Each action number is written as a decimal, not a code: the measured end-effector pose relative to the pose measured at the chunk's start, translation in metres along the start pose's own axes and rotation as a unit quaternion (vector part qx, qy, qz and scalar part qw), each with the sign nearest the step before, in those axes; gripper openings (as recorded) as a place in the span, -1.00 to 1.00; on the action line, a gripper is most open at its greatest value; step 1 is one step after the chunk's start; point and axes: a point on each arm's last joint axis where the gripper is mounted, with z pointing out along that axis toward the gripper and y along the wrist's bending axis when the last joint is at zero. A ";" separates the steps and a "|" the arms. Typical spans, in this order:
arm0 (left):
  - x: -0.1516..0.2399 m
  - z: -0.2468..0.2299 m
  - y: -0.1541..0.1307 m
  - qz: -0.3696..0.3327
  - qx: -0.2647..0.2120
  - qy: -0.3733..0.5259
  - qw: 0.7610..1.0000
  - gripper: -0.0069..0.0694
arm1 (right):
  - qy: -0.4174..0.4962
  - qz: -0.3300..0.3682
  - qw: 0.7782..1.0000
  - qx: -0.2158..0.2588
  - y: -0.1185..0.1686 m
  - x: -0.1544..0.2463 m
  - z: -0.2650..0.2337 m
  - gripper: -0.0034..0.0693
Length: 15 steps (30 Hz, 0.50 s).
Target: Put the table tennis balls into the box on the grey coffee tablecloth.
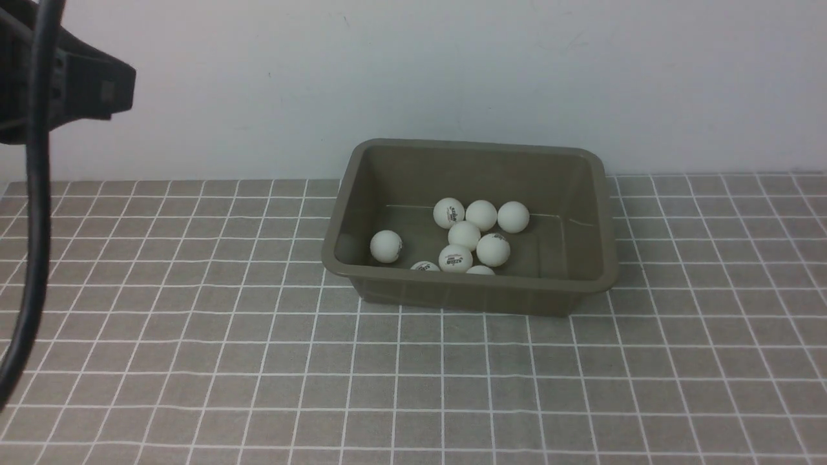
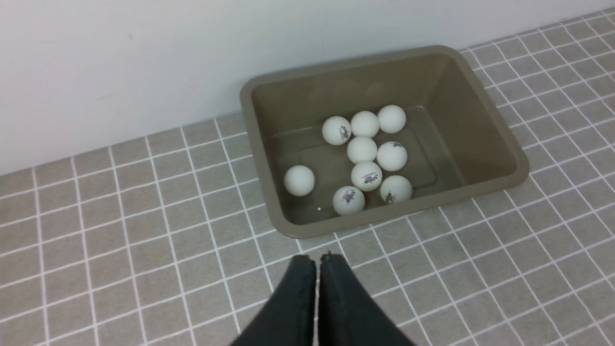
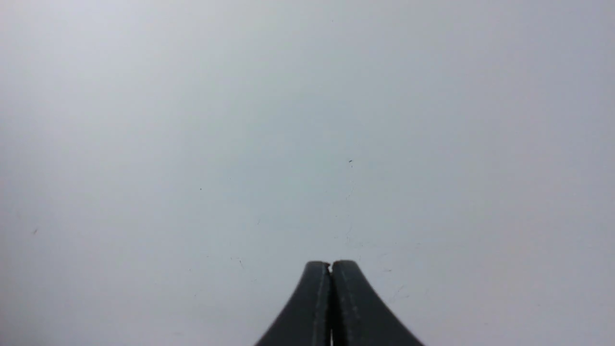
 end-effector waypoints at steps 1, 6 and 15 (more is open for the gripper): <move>0.000 0.002 0.000 -0.002 0.002 0.002 1.000 -0.83 | -0.008 -0.005 1.000 0.002 -0.002 0.011 -0.005 -0.94; 0.004 0.010 0.000 0.005 0.004 0.007 1.000 -0.83 | -0.062 -0.008 0.998 0.001 -0.006 0.041 -0.023 -0.94; 0.063 0.007 0.005 0.002 0.000 -0.029 1.000 -0.83 | -0.054 -0.011 0.998 0.004 -0.008 0.053 -0.022 -0.94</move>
